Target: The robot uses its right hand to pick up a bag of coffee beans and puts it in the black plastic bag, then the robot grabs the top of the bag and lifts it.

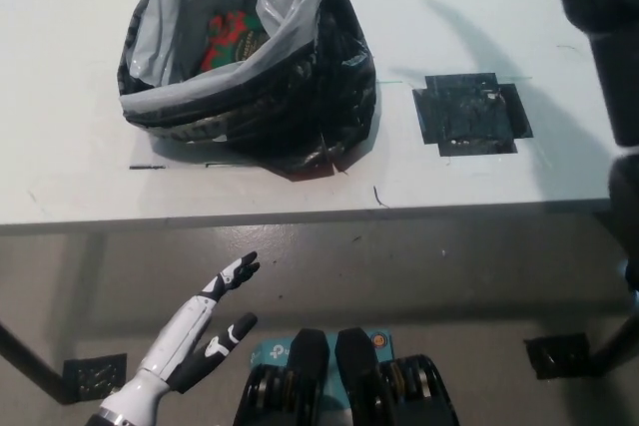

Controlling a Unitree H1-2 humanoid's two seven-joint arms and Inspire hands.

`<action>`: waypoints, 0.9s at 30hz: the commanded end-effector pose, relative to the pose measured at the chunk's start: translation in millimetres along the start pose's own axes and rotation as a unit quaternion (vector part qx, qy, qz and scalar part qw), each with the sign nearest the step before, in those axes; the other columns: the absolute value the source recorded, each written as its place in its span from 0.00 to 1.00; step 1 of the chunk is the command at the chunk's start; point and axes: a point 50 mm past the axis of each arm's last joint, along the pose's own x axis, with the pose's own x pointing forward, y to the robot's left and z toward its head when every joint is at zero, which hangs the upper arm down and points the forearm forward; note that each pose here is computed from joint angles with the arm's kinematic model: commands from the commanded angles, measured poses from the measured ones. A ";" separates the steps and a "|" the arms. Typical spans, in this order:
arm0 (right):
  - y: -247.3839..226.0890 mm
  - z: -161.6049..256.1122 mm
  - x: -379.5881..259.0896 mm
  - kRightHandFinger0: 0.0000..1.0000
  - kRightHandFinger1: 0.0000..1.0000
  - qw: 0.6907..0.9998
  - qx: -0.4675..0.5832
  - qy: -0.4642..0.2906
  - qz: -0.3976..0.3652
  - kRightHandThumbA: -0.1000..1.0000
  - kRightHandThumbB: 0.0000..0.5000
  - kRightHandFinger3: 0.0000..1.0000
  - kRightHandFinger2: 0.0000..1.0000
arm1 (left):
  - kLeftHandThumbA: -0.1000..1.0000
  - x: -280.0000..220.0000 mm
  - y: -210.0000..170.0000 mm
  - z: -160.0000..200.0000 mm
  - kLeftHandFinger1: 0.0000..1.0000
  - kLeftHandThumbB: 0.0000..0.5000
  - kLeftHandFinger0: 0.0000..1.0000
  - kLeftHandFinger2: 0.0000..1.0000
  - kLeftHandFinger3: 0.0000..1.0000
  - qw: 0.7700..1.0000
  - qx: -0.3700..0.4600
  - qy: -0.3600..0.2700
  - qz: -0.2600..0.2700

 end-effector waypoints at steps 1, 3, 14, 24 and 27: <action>-54.4 108.0 -151.9 1.00 1.00 0.953 -0.149 -0.259 -0.042 1.00 0.99 1.00 1.00 | 0.99 10.8 22.2 5.1 1.00 0.44 1.00 1.00 1.00 0.999 0.009 -0.019 0.034; -57.0 104.3 -196.9 1.00 1.00 0.936 -0.201 -0.284 -0.049 1.00 0.95 1.00 1.00 | 1.00 16.4 28.5 5.9 1.00 0.50 1.00 1.00 1.00 0.999 0.008 -0.018 0.043; -31.2 51.3 -359.3 1.00 1.00 0.926 -0.195 -0.322 -0.033 1.00 0.84 1.00 1.00 | 1.00 41.8 50.8 6.7 1.00 0.47 1.00 1.00 1.00 0.997 -0.005 -0.039 0.071; 26.3 -31.4 -399.2 1.00 1.00 0.937 -0.090 -0.333 -0.044 1.00 0.75 1.00 1.00 | 1.00 44.0 50.5 7.6 1.00 0.45 1.00 1.00 1.00 0.996 -0.016 -0.042 0.080; 54.0 -56.1 -413.7 1.00 1.00 0.953 -0.066 -0.290 -0.063 1.00 0.73 1.00 1.00 | 1.00 37.6 48.0 5.3 1.00 0.46 1.00 1.00 1.00 0.996 -0.019 -0.037 0.079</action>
